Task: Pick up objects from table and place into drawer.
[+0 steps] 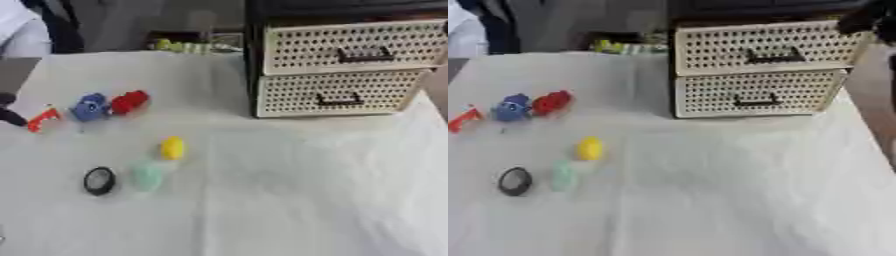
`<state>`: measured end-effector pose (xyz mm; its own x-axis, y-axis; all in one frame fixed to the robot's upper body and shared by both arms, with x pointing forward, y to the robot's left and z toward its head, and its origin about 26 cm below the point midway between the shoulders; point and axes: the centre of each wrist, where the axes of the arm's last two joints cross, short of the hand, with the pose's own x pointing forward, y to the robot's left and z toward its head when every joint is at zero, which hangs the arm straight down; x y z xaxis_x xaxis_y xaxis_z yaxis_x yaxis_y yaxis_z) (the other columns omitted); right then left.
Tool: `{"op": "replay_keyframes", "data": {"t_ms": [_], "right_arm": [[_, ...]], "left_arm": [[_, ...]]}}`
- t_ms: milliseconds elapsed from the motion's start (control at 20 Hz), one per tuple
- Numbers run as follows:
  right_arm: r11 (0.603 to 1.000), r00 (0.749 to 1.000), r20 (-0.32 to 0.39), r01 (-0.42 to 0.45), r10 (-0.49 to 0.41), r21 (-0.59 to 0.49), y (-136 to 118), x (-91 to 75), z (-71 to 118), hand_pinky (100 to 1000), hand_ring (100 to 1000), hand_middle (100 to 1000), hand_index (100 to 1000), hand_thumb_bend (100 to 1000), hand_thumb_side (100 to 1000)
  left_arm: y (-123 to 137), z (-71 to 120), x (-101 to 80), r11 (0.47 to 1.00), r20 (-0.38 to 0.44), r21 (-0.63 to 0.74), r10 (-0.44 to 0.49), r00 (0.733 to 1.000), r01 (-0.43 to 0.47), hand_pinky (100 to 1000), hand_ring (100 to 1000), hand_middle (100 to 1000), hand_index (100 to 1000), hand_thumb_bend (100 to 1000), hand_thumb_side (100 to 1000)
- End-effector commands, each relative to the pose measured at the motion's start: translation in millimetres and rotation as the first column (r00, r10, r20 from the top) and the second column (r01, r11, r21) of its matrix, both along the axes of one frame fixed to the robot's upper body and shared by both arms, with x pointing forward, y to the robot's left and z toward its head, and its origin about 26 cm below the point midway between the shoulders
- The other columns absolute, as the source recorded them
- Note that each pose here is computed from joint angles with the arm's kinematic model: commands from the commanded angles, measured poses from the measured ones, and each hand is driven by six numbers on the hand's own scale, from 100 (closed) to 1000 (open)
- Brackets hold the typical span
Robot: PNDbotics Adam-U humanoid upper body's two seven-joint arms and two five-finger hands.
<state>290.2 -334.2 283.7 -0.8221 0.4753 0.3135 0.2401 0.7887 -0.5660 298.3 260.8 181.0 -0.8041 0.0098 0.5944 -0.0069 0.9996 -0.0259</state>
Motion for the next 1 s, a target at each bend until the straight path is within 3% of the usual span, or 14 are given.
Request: {"op": "replay_keyframes", "data": {"t_ms": [50, 250, 450, 700, 1000], "right_arm": [[0.969, 0.998, 0.022, 0.054, -0.051, -0.24, -7.2, -9.9, 28.8, 594, 590, 520, 811, 101, 1000], [0.91, 0.995, 0.0, 0.087, -0.095, -0.406, -12.5, -15.5, 44.8, 580, 579, 513, 809, 104, 1000], [0.84, 0.993, -0.049, 0.068, -0.112, -0.538, -14.7, -19.8, 57.2, 542, 553, 493, 810, 115, 1000], [0.766, 0.981, -0.13, 0.025, -0.141, -0.642, -14.9, -24.0, 71.3, 488, 500, 462, 807, 142, 1000], [0.644, 0.97, -0.172, -0.021, -0.172, -0.765, -8.0, -27.6, 90.0, 388, 410, 382, 816, 148, 1000]], "left_arm": [[4.8, 7.8, -1.8, 0.999, 0.03, 0.03, 0.014, 0.999, -0.015, 415, 579, 615, 780, 100, 894], [4.3, 9.2, -1.4, 0.999, 0.033, 0.043, 0.013, 0.999, -0.014, 415, 579, 615, 780, 100, 898], [3.8, 11.9, -0.6, 0.998, 0.043, 0.054, 0.01, 0.999, -0.012, 415, 579, 615, 780, 100, 896], [3.9, 14.7, 0.1, 0.998, 0.06, 0.064, 0.011, 0.998, -0.015, 415, 580, 616, 780, 100, 889], [2.2, 15.6, 0.6, 0.998, 0.075, 0.067, 0.013, 0.997, -0.018, 414, 579, 616, 780, 100, 884]]}}
